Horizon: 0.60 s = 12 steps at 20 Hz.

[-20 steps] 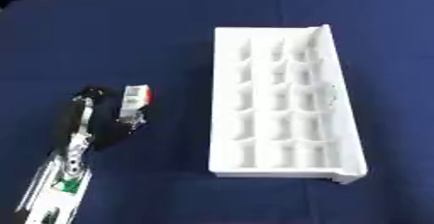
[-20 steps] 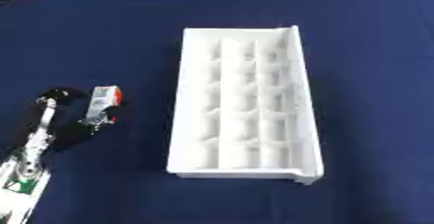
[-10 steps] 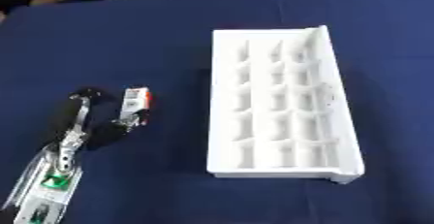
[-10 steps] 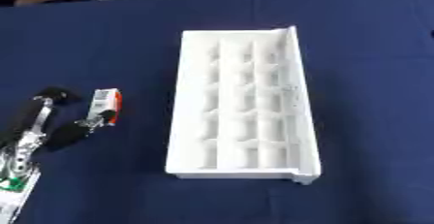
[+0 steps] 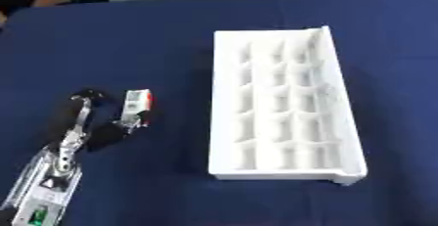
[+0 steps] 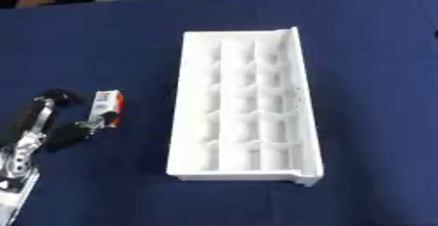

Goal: Pick up objects on the table and place them in the box.

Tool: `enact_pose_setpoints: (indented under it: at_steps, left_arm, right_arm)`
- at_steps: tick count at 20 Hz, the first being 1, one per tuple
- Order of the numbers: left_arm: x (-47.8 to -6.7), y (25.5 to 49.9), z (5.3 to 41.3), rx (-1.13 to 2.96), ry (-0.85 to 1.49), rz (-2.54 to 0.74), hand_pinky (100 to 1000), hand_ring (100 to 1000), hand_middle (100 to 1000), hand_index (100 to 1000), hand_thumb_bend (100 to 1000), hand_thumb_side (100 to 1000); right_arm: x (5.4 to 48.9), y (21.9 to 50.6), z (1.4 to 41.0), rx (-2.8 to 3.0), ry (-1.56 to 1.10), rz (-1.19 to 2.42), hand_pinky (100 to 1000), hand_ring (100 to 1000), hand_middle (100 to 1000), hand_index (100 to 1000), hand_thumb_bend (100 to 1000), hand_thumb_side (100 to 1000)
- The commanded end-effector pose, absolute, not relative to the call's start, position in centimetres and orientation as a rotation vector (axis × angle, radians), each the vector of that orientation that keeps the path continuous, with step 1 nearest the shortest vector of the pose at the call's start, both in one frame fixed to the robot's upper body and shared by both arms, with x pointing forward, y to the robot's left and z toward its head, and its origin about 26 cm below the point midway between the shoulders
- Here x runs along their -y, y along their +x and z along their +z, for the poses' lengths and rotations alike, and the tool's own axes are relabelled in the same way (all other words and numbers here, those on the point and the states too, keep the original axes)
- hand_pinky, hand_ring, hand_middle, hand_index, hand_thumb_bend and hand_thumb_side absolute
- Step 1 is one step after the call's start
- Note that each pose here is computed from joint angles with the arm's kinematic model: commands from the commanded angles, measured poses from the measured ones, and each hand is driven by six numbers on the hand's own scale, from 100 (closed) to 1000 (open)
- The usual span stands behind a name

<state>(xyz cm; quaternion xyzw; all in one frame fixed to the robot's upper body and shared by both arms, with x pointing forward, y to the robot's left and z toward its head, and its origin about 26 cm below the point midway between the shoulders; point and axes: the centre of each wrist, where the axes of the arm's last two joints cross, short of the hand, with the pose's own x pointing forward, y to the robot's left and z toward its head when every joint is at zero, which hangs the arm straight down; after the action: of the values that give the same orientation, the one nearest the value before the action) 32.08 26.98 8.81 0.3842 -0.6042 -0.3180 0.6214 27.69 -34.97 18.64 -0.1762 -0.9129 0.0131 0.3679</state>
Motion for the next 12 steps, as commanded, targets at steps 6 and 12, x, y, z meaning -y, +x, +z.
enact_pose_setpoints:
  at_steps: [6,12]
  left_arm:
    - [-26.73,32.23,9.83,1.416,0.901,-0.748,782,807,816,716,822,623]
    - [-26.54,32.44,9.55,1.4,0.908,-0.769,783,806,817,714,818,621]
  right_arm:
    - [34.97,27.45,19.56,2.374,-0.461,0.062,604,663,702,807,100,964]
    - [34.97,27.44,19.54,2.374,-0.459,0.061,604,663,703,807,100,964]
